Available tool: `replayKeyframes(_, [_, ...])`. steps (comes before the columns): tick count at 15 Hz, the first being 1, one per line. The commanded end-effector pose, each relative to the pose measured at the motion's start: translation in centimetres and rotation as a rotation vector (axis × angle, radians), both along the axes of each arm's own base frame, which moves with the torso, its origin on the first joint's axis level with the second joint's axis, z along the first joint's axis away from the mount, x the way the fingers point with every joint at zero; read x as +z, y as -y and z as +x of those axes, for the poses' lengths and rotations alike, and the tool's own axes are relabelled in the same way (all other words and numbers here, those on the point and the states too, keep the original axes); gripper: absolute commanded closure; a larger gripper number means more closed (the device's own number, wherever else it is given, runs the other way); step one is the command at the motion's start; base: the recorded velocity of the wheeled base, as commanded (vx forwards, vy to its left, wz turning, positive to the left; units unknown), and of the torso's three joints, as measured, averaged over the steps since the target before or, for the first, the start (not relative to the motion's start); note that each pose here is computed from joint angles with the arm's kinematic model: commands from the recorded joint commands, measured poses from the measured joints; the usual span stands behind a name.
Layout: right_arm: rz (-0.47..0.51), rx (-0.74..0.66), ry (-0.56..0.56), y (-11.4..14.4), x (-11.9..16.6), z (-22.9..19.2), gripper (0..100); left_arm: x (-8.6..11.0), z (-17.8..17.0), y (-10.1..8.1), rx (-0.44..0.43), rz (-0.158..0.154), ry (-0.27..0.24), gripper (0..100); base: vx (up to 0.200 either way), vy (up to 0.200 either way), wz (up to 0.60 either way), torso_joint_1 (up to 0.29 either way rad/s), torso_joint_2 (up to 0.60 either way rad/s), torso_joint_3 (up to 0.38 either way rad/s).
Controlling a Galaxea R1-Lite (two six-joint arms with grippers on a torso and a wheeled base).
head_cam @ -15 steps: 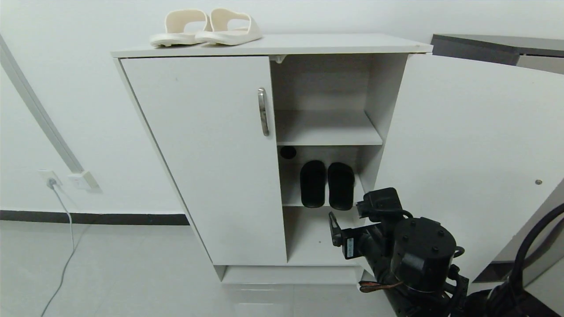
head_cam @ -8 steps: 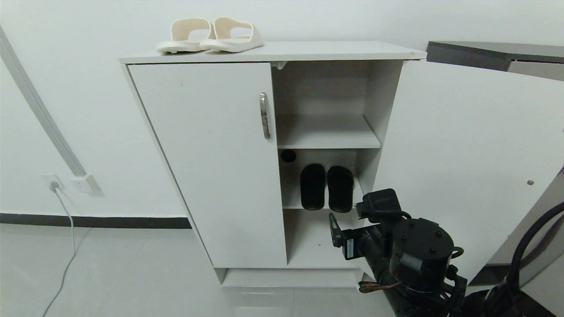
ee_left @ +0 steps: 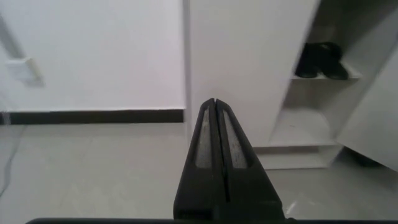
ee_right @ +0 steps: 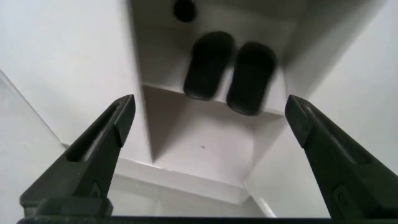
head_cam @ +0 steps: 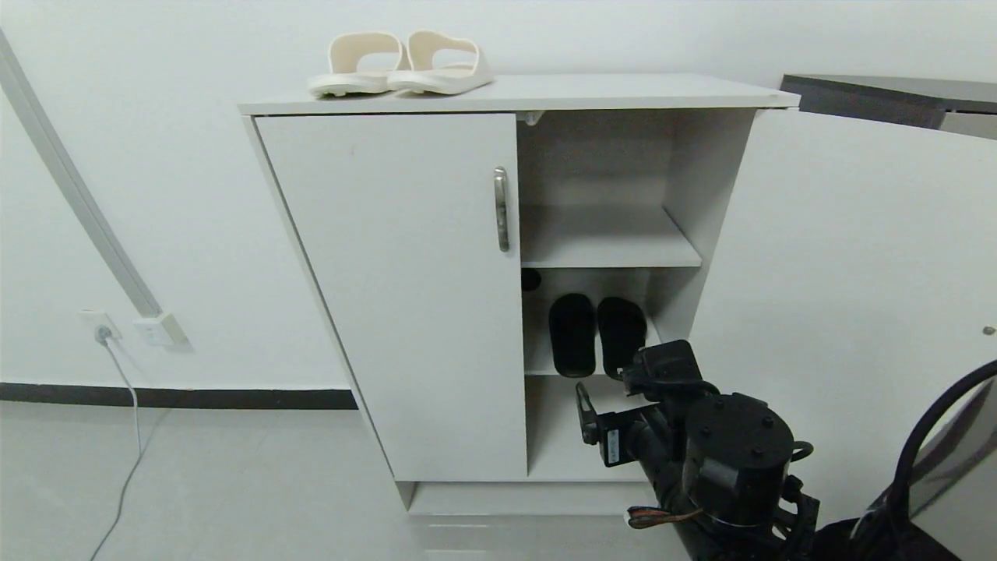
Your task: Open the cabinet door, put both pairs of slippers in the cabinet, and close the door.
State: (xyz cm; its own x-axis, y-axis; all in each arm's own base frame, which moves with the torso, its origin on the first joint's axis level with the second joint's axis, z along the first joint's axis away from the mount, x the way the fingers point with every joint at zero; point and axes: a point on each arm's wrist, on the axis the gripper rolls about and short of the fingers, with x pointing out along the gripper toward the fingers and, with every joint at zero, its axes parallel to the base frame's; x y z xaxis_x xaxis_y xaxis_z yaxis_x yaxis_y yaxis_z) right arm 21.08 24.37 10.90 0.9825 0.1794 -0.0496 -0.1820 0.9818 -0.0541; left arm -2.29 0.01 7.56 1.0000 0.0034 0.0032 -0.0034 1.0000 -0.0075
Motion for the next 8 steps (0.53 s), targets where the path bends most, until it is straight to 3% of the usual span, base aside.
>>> replayKeyframes(1, [-0.003, -0.001, -0.002, -0.03, -0.11, 0.04, 0, 0.01, 0.01, 0.0, 0.0, 0.0, 0.0, 100, 0.0, 0.2, 0.0, 0.002, 0.0, 0.002])
replayKeyframes(8, [-0.003, -0.001, -0.002, -0.01, -0.13, 0.02, 0, 0.01, 0.01, 0.0, 0.0, -0.002, 0.0, 100, 0.0, 0.2, 0.0, 0.003, 0.0, 0.005])
